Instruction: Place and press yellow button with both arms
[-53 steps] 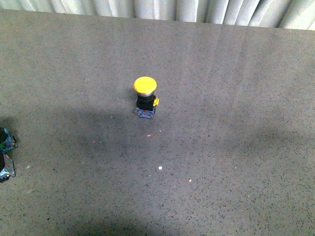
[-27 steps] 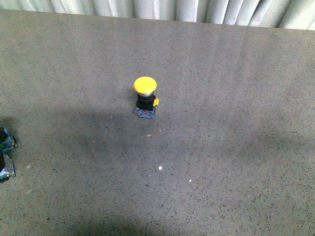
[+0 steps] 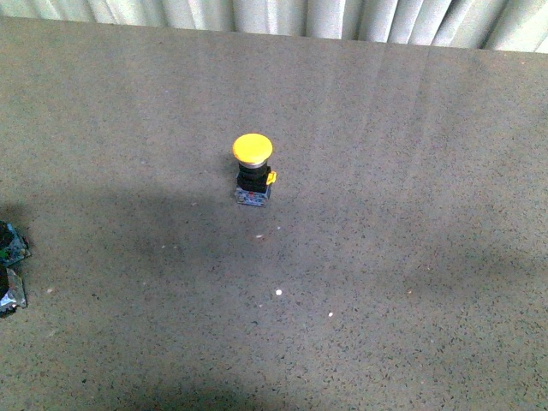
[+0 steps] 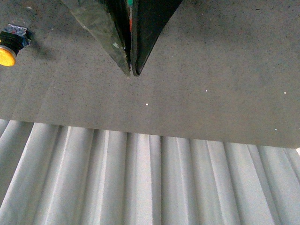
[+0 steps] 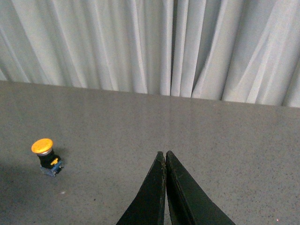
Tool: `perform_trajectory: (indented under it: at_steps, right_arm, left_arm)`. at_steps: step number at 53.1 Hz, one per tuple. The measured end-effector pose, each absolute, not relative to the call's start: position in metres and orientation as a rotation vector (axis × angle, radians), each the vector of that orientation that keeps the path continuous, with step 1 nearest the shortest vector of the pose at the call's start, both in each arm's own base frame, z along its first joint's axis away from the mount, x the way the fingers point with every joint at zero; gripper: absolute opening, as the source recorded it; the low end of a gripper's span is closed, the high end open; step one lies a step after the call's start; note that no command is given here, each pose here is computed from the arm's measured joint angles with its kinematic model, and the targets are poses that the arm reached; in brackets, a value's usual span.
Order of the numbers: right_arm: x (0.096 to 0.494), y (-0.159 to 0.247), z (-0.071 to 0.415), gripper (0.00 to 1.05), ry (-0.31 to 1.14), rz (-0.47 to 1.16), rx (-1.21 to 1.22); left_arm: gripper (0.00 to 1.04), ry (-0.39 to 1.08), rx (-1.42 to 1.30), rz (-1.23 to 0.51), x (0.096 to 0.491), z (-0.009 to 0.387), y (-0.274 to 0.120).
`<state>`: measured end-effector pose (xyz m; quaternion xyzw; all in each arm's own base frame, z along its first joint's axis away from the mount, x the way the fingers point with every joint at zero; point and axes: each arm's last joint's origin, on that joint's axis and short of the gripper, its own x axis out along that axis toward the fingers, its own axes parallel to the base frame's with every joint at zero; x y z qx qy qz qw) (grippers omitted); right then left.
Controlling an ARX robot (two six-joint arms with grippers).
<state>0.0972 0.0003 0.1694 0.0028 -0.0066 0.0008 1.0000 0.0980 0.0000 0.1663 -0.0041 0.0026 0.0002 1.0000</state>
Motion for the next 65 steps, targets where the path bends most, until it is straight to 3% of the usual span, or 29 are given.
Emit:
perform_trajectory:
  at_steps: [10,13,19,32,40,65]
  right_arm:
    - [0.0970,0.0003,0.1696,0.01,-0.014,0.001,0.006]
    - [0.0970,0.0003,0.1694,0.08,-0.014,0.001,0.004]
    - [0.0969,0.0003,0.1696,0.33,-0.015,0.001,0.004]
    - [0.0969,0.0003,0.1695,0.70,-0.015,0.001,0.004]
    - [0.0969,0.0003,0.1696,0.96,-0.015,0.001,0.004]
    - [0.0969,0.0003,0.1695,0.96,-0.015,0.001,0.004]
  left_arm:
    - [0.01,0.005,-0.008,0.000,0.0980,0.1663,0.0000]
    - [0.05,0.005,-0.008,0.000,0.0980,0.1663,0.0000]
    - [0.30,0.005,-0.008,0.000,0.0980,0.1663,0.0000]
    - [0.67,0.005,-0.008,0.000,0.0980,0.1663,0.0000]
    - [0.95,0.005,-0.008,0.000,0.0980,0.1663,0.0000]
    - [0.96,0.005,-0.006,0.000,0.0980,0.1663,0.0000]
